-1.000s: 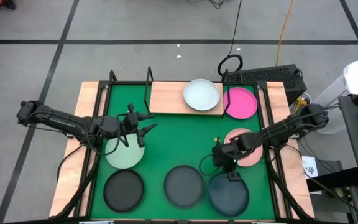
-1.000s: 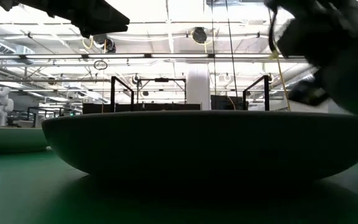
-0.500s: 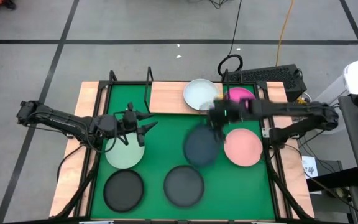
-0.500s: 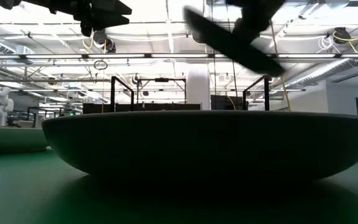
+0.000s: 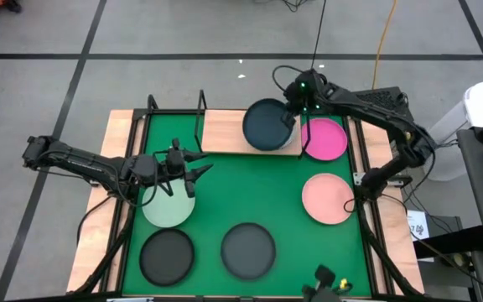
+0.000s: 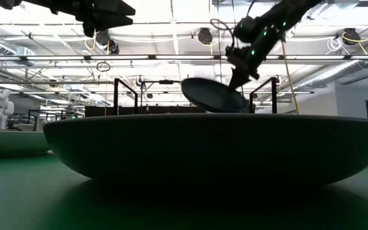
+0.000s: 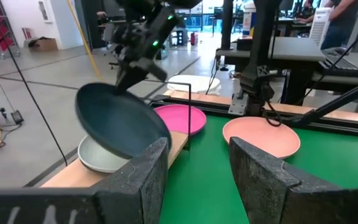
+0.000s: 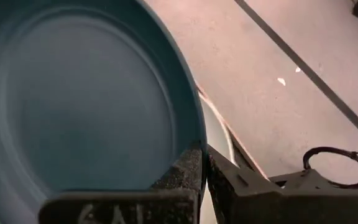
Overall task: Place and stack plates onto a shelf
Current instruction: Stack the blue plate on top of the white plate on the shelf, then stack the right black plate on top of the blue plate on the shelf
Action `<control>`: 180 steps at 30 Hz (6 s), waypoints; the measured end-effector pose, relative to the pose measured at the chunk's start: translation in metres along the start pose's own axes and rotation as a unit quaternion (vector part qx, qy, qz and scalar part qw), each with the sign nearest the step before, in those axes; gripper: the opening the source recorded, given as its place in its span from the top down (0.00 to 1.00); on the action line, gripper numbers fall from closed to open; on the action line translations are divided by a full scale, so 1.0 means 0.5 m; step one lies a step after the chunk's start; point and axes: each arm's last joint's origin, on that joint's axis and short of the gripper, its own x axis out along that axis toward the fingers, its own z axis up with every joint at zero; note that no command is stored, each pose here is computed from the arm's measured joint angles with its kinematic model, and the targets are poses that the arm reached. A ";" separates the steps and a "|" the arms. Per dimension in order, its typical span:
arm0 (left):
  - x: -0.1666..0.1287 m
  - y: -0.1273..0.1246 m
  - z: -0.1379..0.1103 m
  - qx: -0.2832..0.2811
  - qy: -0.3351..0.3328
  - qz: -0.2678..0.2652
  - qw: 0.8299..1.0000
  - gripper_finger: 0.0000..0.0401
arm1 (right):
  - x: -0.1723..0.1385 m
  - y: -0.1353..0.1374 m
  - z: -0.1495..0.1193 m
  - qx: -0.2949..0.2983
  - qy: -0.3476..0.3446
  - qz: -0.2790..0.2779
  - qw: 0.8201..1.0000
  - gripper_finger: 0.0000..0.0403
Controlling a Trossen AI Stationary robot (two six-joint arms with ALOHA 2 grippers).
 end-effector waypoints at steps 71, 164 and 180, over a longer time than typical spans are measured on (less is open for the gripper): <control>0.183 -0.191 -0.230 -0.169 0.467 -0.212 0.842 0.56 | -0.267 0.350 -0.201 -0.225 -0.348 0.190 0.890 0.72; 0.271 -0.198 -0.128 -0.059 0.491 -0.245 0.834 0.83 | -0.261 0.349 -0.209 -0.242 -0.327 0.185 0.895 0.72; 0.275 -0.241 -0.223 -0.047 0.550 -0.216 0.805 0.50 | -0.261 0.348 -0.208 -0.238 -0.326 0.173 0.898 0.72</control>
